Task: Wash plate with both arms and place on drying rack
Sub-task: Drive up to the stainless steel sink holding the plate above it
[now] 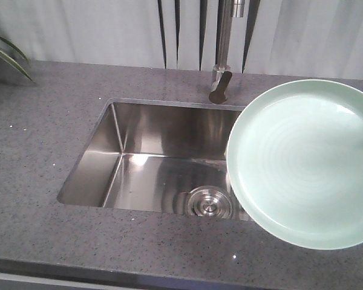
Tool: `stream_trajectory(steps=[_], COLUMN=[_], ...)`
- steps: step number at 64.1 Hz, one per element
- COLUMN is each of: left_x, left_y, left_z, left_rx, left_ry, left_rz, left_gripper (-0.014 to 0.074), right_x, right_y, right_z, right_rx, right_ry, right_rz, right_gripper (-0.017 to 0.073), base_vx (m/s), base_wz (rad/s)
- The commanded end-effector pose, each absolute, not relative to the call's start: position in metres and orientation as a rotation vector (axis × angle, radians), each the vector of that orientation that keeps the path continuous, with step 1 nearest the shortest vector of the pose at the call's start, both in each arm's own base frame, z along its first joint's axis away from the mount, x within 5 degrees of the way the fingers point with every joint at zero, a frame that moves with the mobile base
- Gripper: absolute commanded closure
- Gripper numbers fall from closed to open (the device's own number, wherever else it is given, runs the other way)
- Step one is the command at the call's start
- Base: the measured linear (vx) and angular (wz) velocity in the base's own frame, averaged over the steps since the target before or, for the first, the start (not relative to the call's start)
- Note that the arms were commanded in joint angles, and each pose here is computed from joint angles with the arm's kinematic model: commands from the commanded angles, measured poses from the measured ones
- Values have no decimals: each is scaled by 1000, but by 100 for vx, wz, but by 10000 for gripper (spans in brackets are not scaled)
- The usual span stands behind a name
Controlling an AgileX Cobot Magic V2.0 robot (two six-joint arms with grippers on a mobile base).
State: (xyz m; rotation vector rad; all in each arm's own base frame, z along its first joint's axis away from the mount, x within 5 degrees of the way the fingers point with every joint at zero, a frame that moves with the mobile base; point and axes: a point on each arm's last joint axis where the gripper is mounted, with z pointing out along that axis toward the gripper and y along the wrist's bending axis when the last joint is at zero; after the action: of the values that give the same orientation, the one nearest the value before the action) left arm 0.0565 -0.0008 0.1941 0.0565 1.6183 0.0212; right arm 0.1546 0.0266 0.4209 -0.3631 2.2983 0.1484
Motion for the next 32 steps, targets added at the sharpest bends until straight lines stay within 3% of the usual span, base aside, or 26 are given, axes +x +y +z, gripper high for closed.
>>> stream_trajectory(steps=[1,32], left_x=[57,57], left_y=[-2,-2], left_z=[192,192], left_rx=[54,54], left_ry=[1562,1562], left_rz=[2,2], left_gripper=[591,591], right_x=[155,155], right_y=[26,26], right_z=[434,434], right_rx=[-332,-332], right_ry=[2204,2204], right_rz=[146,146], right_gripper=[567,567], base_vx=[5,5], base_wz=[-19,-17])
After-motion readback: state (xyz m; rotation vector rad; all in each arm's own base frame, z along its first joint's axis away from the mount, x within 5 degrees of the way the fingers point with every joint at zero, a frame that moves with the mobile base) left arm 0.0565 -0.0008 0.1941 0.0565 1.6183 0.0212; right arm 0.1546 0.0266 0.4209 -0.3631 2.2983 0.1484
